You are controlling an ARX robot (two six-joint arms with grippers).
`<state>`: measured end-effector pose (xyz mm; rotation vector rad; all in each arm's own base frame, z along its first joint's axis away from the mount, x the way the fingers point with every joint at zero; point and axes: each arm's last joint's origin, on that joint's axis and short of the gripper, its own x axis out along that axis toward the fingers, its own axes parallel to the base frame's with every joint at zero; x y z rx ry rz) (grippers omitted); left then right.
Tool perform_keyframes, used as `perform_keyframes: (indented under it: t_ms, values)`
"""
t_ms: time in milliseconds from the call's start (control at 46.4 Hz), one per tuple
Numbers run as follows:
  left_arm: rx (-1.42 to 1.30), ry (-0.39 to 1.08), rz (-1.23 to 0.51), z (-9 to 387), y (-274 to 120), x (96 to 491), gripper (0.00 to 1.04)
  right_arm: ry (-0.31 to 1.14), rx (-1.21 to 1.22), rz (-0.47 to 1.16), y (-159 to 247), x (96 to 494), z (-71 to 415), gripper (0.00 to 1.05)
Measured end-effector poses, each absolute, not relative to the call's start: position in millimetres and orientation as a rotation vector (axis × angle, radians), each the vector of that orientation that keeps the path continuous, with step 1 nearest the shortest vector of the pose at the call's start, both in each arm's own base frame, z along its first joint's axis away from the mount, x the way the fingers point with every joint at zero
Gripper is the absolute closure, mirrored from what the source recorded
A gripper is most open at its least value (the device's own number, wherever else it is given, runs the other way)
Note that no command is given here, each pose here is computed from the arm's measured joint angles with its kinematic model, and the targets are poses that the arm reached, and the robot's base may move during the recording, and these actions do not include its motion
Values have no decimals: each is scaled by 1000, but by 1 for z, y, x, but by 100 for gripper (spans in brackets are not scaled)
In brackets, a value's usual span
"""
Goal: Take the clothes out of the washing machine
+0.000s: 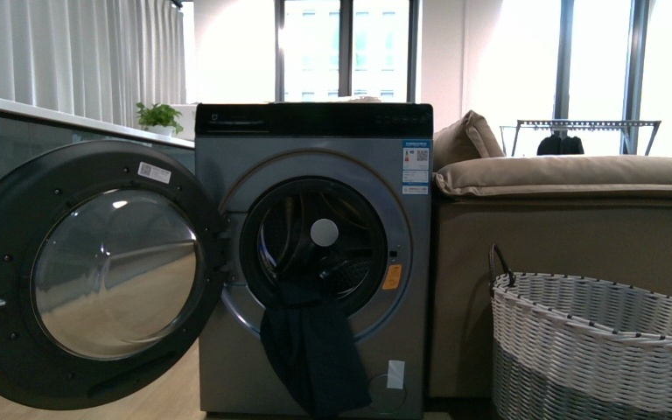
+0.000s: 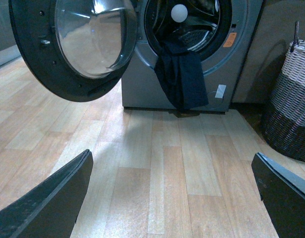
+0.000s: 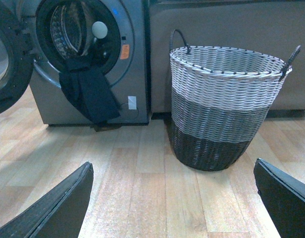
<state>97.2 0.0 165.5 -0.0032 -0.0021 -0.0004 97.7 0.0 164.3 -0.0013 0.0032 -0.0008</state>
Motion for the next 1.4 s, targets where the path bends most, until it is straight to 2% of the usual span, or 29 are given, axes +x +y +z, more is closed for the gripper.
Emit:
perform_keyframes:
  t_ms: [1400]
  values:
    - [-3, -1, 0, 165, 0, 97, 6, 3, -2, 0, 0, 98, 164, 8]
